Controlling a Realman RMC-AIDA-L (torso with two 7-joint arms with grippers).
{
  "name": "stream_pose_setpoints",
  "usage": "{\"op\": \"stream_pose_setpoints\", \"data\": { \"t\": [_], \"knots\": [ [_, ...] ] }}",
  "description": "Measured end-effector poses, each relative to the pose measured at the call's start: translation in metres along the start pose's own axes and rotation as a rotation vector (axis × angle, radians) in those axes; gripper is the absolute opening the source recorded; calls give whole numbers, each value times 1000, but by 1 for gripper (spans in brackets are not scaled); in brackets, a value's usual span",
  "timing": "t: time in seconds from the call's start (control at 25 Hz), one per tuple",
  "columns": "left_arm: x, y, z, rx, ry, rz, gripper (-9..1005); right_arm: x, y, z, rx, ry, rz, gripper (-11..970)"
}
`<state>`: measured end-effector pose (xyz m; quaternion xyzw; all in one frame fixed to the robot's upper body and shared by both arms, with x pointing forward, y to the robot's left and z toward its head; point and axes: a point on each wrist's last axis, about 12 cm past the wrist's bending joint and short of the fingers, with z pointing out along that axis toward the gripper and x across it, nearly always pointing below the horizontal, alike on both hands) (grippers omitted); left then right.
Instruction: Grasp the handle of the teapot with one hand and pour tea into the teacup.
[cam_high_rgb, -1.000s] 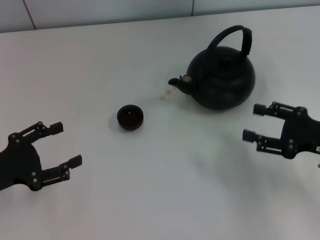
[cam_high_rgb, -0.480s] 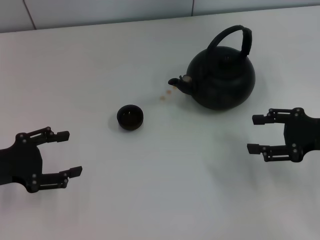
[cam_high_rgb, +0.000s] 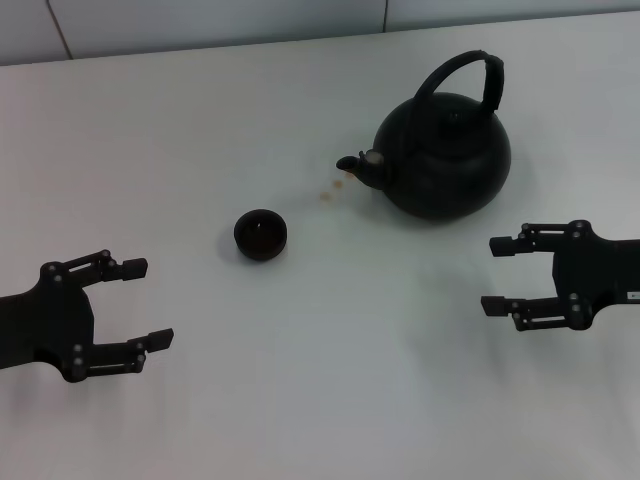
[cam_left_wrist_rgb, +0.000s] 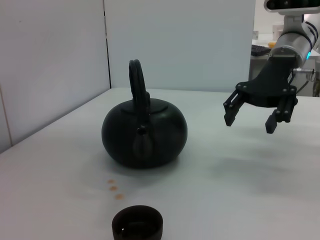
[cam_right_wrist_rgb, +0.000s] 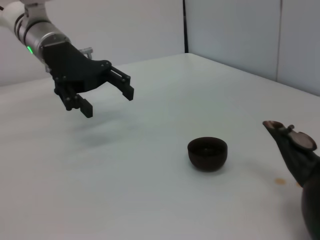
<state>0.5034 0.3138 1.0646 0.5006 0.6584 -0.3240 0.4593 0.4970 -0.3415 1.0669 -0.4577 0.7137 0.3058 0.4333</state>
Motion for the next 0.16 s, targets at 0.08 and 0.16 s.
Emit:
{"op": "stream_pose_setpoints", "data": {
  "t": [0.08,0.16],
  "knots": [
    [0,0,0,1,-2,0,847,-1,0,2,-7,0,-4,748],
    [-1,-1,1,2,-5,0,847,-2,0,4,-11,1,-7,748]
  ]
}}
